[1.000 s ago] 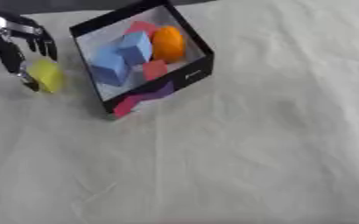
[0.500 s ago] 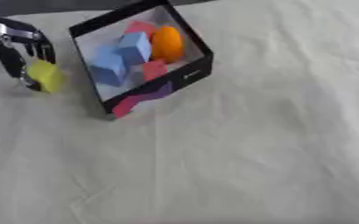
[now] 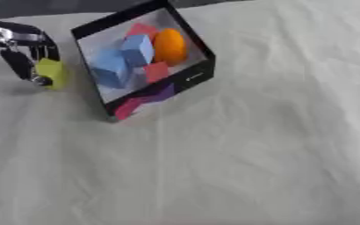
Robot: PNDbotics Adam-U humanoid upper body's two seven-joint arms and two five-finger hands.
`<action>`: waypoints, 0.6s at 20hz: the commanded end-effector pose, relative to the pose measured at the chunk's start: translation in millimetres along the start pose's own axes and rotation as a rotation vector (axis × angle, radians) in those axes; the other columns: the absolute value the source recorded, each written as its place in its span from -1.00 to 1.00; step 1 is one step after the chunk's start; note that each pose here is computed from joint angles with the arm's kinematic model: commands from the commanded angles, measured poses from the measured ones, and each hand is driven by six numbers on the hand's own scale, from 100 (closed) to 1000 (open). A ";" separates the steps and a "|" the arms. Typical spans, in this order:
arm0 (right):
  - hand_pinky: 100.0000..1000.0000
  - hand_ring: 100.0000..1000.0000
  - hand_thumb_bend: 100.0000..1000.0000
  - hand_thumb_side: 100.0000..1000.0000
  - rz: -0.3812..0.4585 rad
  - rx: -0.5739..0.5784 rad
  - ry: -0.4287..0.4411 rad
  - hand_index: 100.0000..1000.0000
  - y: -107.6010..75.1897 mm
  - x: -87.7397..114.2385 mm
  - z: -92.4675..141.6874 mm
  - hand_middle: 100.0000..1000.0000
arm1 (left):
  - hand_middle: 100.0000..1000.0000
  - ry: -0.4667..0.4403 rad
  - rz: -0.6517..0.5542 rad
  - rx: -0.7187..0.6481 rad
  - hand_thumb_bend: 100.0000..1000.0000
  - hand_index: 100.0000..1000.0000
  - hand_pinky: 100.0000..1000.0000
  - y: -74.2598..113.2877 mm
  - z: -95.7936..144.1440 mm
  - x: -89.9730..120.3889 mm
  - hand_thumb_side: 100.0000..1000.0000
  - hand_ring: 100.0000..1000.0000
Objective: Pick up objects on the table and place them in the box.
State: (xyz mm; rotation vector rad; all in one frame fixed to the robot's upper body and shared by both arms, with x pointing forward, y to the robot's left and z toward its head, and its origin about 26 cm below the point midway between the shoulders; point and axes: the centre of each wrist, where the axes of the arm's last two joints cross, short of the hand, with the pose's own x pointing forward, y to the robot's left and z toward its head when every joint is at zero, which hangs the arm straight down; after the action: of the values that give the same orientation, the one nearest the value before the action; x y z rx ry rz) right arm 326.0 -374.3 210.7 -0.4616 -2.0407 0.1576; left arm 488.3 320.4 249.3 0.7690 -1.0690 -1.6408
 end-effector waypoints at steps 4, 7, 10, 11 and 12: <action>0.50 0.54 -1.00 0.32 0.030 -0.002 -0.029 0.73 -8.2 8.2 -3.9 0.45 | -0.26 -0.012 -0.019 0.168 -0.77 -0.12 0.26 57.4 43.5 0.9 -1.00 0.02; 0.50 0.54 -1.00 0.32 0.038 -0.009 -0.029 0.73 -11.0 8.0 -3.4 0.45 | -0.27 -0.062 -0.021 0.275 -0.84 -0.13 0.26 91.8 69.1 16.8 -1.00 -0.01; 0.50 0.54 -1.00 0.32 0.034 -0.016 -0.029 0.72 -11.5 7.8 -3.5 0.45 | -0.29 -0.152 -0.007 0.360 -0.88 -0.16 0.26 112.5 78.8 39.8 -1.00 -0.03; 0.50 0.54 -1.00 0.32 0.033 -0.014 -0.029 0.72 -11.0 8.0 -3.8 0.45 | -0.28 -0.183 -0.005 0.373 -0.88 -0.15 0.26 116.8 79.4 47.6 -1.00 -0.04; 0.50 0.53 -1.00 0.32 0.033 -0.011 -0.029 0.72 -10.6 8.1 -3.9 0.44 | -0.28 -0.206 -0.005 0.380 -0.84 -0.14 0.25 120.1 79.1 54.7 -1.00 -0.04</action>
State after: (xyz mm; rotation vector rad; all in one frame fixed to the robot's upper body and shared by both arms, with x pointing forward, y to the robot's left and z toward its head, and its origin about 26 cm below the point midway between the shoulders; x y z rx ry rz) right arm 325.4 -375.3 209.5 -0.4665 -2.0442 0.1545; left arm 458.3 279.6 371.5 0.8377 -1.4924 -1.5753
